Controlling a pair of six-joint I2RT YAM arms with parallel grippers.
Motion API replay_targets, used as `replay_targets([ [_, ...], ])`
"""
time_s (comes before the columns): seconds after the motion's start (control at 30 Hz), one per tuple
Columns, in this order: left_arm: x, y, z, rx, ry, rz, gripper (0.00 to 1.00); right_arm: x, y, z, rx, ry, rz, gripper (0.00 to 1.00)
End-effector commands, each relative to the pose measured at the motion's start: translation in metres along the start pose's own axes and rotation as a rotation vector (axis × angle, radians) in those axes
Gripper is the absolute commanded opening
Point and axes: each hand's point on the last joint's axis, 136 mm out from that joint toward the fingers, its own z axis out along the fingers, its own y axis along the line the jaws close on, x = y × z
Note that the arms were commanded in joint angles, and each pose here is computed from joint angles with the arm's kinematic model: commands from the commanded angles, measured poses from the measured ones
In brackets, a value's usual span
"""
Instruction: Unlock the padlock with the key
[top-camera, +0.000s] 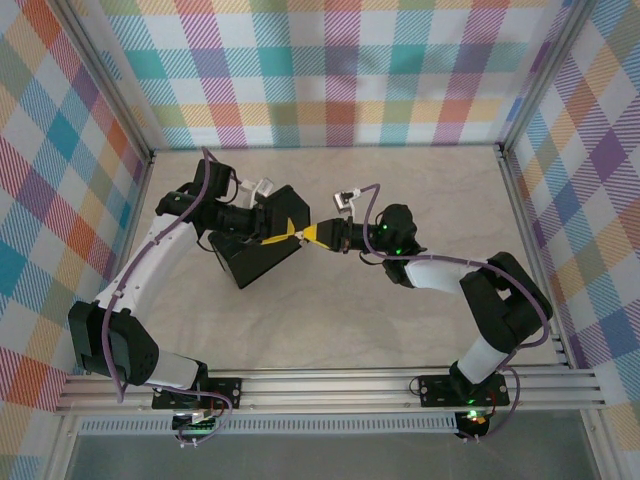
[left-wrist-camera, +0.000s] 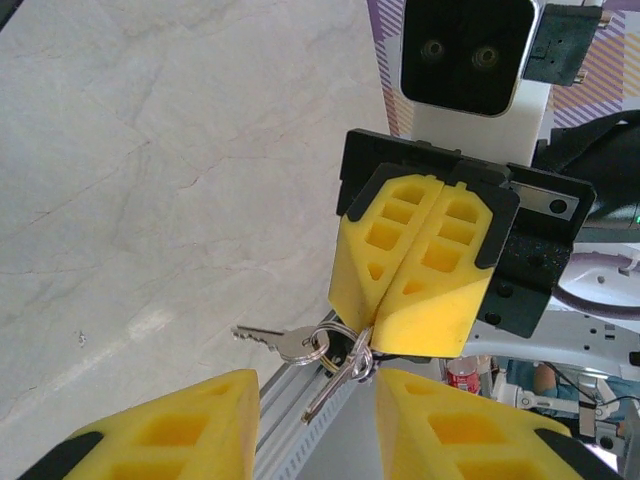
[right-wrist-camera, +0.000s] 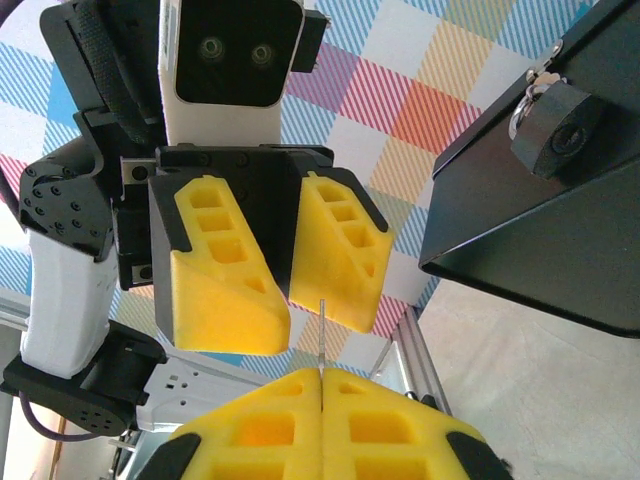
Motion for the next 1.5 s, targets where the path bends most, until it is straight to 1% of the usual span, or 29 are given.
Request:
replay_targets([
  [0.0, -0.003, -0.006, -0.003, 0.038, -0.01, 0.037, 0.33, -0.006, 0.012, 0.007, -0.036, 0.009, -0.034, 0.0],
  [0.33, -0.001, -0.003, -0.001, 0.035, 0.004, 0.037, 0.26, -0.004, 0.007, 0.01, -0.035, 0.019, -0.021, 0.0],
  [0.53, 0.0, -0.002, 0.001, 0.042, 0.014, 0.039, 0.19, -0.004, 0.005, 0.011, -0.041, 0.023, -0.007, 0.0],
  [0.73, 0.002, 0.0, 0.002, 0.043, 0.024, 0.04, 0.12, -0.005, 0.005, 0.012, -0.044, 0.026, -0.004, 0.0],
  [0.9, 0.003, 0.003, 0.004, 0.043, 0.023, 0.038, 0.0, -0.003, 0.004, 0.011, -0.04, 0.026, -0.004, 0.0],
  [0.97, 0.003, 0.003, 0.005, 0.047, 0.023, 0.036, 0.0, -0.002, 0.003, 0.01, -0.039, 0.025, -0.003, 0.04],
  [1.03, 0.002, 0.004, 0.005, 0.047, 0.022, 0.037, 0.0, -0.002, 0.001, 0.008, -0.036, 0.018, 0.005, 0.11],
  [1.07, 0.003, 0.003, 0.005, 0.048, 0.022, 0.037, 0.0, -0.002, -0.002, 0.006, -0.031, 0.011, 0.012, 0.17],
  [1.2, 0.003, 0.001, 0.004, 0.053, 0.022, 0.043, 0.0, -0.002, -0.007, -0.004, -0.024, -0.012, 0.013, 0.26],
  [1.47, 0.005, 0.003, 0.005, 0.056, 0.023, 0.036, 0.0, 0.003, -0.003, 0.001, -0.034, 0.009, 0.005, 0.27],
])
